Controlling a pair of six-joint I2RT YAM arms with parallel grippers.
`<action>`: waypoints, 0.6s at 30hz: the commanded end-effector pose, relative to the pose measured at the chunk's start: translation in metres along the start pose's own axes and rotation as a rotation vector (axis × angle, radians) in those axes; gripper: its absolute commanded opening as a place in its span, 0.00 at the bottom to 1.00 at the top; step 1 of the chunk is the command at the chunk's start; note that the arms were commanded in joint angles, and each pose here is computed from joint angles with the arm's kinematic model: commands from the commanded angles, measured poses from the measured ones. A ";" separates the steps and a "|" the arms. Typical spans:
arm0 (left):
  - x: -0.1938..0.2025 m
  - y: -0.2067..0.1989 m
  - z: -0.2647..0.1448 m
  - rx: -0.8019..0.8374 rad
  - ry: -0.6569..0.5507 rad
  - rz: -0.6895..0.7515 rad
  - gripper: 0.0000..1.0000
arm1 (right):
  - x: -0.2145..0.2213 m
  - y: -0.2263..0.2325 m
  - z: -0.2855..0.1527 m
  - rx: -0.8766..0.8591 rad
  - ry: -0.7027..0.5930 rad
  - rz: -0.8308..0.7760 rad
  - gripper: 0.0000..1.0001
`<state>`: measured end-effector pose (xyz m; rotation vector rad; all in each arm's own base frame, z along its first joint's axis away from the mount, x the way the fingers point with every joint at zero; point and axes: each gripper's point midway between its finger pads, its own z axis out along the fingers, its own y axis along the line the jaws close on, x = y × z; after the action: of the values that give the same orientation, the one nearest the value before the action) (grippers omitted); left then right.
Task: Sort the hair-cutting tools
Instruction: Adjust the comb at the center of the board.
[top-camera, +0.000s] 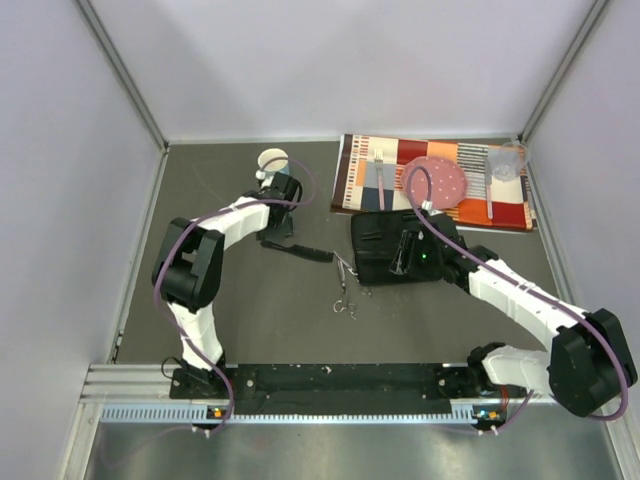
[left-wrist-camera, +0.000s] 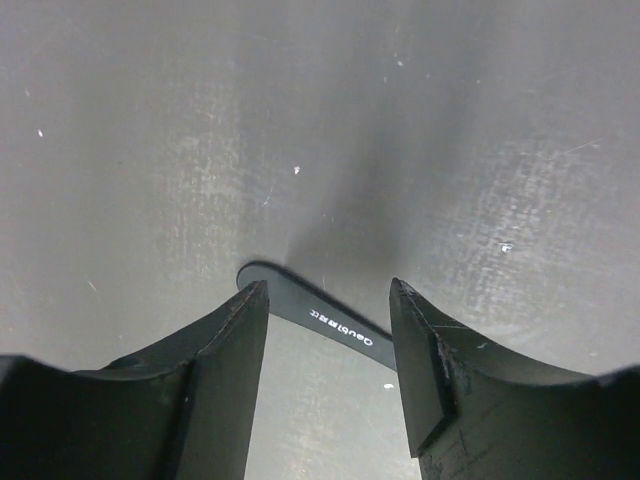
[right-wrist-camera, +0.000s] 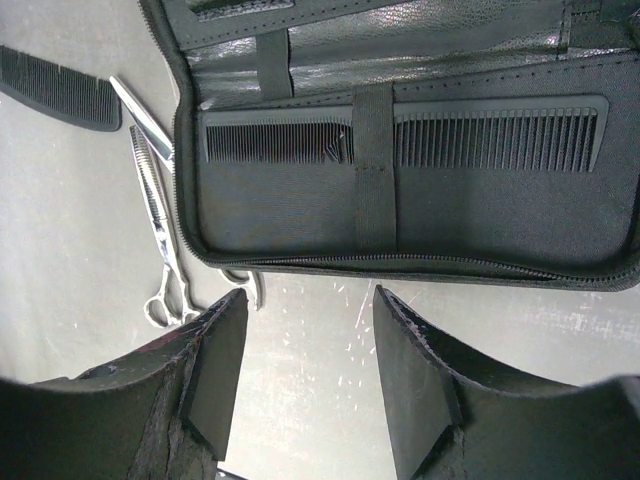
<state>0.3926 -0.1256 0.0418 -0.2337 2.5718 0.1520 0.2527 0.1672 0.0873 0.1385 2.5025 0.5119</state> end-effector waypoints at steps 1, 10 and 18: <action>0.007 0.004 0.015 -0.036 0.031 0.079 0.56 | -0.016 0.017 -0.003 -0.043 -0.048 -0.024 0.53; 0.055 0.015 0.003 0.011 0.150 0.121 0.52 | -0.013 0.014 -0.007 -0.047 -0.057 -0.007 0.53; 0.114 0.023 -0.021 0.035 0.228 0.129 0.47 | -0.010 0.015 -0.007 -0.057 -0.052 0.000 0.53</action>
<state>0.3375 -0.1207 0.0216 -0.1376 2.6623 0.1175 0.2531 0.1676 0.0896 0.1424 2.4932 0.5193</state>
